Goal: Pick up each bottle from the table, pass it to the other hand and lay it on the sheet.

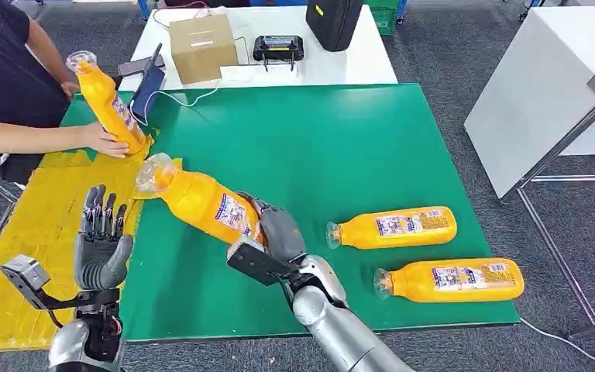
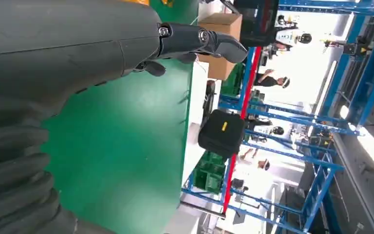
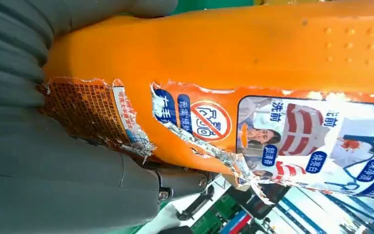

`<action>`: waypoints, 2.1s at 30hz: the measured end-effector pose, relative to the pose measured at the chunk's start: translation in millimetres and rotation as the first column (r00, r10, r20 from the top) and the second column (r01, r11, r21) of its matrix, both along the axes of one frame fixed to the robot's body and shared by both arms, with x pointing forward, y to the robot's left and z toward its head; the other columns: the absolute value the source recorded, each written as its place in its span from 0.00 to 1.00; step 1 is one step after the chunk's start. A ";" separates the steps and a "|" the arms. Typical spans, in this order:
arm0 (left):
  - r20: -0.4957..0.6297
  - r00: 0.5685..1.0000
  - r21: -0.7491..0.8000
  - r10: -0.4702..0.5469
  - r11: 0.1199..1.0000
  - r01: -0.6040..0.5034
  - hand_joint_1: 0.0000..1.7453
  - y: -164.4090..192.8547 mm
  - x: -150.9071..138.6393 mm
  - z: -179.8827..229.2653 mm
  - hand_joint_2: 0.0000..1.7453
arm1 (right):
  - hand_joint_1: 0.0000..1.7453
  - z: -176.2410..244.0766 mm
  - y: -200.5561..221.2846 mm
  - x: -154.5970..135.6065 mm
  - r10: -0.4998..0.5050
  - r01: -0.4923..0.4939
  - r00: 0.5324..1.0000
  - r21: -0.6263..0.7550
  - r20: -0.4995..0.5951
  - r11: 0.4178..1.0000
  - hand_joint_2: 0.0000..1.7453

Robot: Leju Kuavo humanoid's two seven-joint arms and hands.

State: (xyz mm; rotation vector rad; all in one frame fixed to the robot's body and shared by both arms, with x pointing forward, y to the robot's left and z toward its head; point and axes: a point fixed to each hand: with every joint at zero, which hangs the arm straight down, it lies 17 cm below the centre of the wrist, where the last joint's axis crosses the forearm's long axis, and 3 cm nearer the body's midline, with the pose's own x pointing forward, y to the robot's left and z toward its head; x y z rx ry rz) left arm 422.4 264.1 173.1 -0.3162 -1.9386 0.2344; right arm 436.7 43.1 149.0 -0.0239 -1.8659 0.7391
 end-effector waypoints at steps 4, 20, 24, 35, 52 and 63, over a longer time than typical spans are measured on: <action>0.026 0.998 0.045 -0.054 0.998 0.052 0.00 -30.3 -9.6 9.0 1.00 | 1.00 4.8 14.4 -7.7 0.037 -0.037 0.999 0.005 -0.013 0.999 1.00; 0.243 0.924 0.073 -0.294 0.956 0.285 0.00 -111.2 -71.0 63.3 1.00 | 1.00 16.1 87.4 -57.5 0.262 -0.262 0.965 -0.025 -0.025 0.965 1.00; 0.255 0.917 0.082 -0.308 0.951 0.297 0.00 -111.2 -77.3 64.3 1.00 | 1.00 16.8 92.9 -61.3 0.279 -0.280 0.960 -0.035 -0.026 0.959 1.00; 0.229 0.954 0.321 -0.193 0.940 0.114 0.00 -98.8 -73.9 44.7 1.00 | 1.00 -3.2 129.7 -109.9 0.433 -0.430 0.901 -0.171 -0.022 0.887 1.00; 0.148 0.988 0.549 -0.050 0.835 -0.040 1.00 -65.5 -69.5 -2.1 1.00 | 1.00 -26.4 142.7 -134.7 0.553 -0.519 0.833 -0.351 -0.004 0.779 1.00; 0.146 0.988 0.539 -0.049 0.842 -0.038 1.00 -61.8 -71.1 -3.6 1.00 | 1.00 -29.8 143.4 -137.1 0.562 -0.526 0.827 -0.361 -0.009 0.770 1.00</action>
